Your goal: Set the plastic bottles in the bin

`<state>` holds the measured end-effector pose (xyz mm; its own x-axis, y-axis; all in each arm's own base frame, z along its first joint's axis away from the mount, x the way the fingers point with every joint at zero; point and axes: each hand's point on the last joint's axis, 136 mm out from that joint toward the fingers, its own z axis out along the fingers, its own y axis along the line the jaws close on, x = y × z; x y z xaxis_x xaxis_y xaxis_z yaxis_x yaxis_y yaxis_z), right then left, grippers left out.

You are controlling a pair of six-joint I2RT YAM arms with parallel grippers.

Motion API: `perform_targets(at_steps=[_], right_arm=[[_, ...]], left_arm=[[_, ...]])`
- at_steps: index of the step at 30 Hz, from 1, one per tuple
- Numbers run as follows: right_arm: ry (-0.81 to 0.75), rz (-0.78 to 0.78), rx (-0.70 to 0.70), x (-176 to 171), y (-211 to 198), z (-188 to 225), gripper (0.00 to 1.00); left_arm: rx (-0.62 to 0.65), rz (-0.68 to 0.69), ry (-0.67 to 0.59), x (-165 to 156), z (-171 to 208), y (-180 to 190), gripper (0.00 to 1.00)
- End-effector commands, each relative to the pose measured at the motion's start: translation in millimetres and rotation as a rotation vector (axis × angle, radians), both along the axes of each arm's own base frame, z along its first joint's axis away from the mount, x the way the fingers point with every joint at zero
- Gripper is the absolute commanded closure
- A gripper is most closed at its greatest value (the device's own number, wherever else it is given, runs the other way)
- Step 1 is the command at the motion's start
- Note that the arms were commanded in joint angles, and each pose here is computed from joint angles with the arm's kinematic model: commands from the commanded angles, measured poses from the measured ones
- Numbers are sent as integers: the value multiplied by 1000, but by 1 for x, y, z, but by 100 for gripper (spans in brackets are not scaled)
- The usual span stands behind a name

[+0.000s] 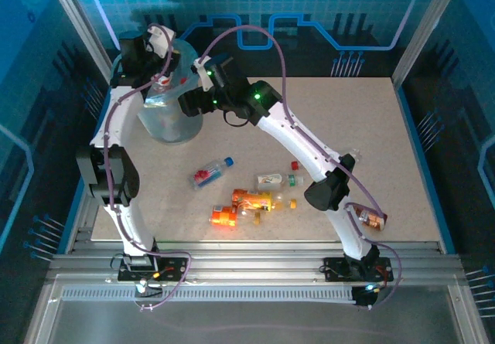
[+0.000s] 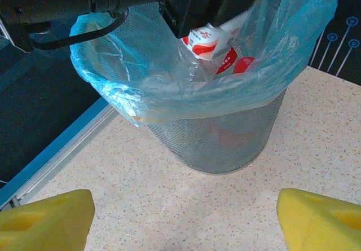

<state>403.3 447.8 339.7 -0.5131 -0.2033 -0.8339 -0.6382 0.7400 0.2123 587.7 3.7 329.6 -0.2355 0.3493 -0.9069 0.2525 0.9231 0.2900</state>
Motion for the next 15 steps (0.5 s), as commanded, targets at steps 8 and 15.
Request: perform_targets(at_steps=[8,15], right_arm=[[-12,-38,49,-13,-19,36,15],[-6,-99,53,-15,-44,52,15]], left_arm=[[-268,21,-112,-32,124,-11,15],[-424,82,-83,-65,158,-11,20]])
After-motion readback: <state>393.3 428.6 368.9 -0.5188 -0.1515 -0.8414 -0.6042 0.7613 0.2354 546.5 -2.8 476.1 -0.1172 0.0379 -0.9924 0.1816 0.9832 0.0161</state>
